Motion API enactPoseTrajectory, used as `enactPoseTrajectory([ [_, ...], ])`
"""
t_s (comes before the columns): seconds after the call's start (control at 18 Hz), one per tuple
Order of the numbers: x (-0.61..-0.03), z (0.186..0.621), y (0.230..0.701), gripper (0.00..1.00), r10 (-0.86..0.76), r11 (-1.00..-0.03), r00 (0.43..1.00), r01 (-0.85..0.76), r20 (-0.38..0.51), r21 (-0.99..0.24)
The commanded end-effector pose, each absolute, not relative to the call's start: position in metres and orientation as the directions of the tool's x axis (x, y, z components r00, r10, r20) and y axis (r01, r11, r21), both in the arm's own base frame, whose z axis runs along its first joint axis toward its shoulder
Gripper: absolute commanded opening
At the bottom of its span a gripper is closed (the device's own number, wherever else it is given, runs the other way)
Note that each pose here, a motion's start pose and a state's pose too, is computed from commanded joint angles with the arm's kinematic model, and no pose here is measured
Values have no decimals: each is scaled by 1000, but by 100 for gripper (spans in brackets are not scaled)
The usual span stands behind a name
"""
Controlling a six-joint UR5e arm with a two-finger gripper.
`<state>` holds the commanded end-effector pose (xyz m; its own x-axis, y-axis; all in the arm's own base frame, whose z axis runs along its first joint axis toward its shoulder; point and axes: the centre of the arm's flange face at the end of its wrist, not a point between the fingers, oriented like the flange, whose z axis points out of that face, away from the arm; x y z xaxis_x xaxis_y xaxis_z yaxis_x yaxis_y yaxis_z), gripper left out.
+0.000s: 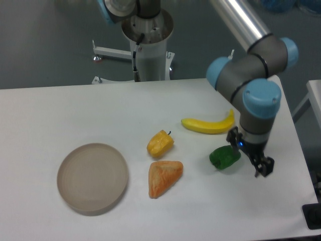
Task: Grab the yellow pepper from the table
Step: 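Move the gripper over the yellow bell pepper and lower onto it, then close the gripper around the yellow bell pepper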
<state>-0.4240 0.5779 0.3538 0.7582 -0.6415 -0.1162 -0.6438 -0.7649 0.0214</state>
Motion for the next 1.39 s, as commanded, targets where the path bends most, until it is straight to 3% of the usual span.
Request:
enactPoseTrajectory([
  [0.22,-383,346,560,100,-596,-802,799,-598,-75,4],
  [0.61,-281,328,586,100,-564,-826,825,-564,-45,14],
  [1.0,-228,304,598,100,-540,-841,841,-540,-7,27],
  [1.39,-215,271,589,100,-534,-846,845,-533,-24,21],
])
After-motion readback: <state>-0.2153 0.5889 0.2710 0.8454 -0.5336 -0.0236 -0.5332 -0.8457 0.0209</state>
